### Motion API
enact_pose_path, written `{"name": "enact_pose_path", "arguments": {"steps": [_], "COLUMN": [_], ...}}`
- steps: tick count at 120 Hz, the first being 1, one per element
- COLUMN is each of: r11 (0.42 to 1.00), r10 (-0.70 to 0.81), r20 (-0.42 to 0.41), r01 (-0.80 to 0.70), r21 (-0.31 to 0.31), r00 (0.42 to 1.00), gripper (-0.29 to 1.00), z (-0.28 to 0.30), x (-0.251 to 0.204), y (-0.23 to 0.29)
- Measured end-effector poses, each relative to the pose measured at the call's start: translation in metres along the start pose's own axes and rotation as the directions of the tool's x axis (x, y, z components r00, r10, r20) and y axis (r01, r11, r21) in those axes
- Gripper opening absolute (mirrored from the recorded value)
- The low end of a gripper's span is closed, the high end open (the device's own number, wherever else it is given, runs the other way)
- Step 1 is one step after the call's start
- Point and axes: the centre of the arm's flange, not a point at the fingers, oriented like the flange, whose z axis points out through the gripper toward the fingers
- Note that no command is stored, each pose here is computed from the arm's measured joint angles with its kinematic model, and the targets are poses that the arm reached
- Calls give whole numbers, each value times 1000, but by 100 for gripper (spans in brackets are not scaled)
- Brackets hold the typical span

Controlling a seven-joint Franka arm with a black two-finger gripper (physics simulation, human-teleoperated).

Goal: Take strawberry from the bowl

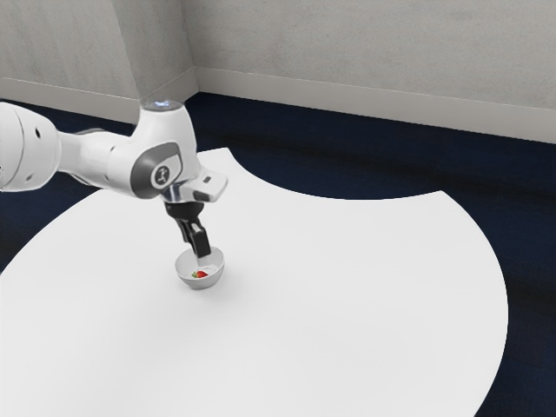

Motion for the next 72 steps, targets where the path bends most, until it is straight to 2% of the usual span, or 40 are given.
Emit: {"name": "enact_pose_path", "arguments": {"steps": [53,72], "r11": [1000,1000], "r10": [-10,-3], "r20": [-18,-31], "r01": [10,4], "r21": [16,25], "r00": [1000,1000], "gripper": [70,54], "z": [32,32], "x": [1,2], "y": [-34,-36]}}
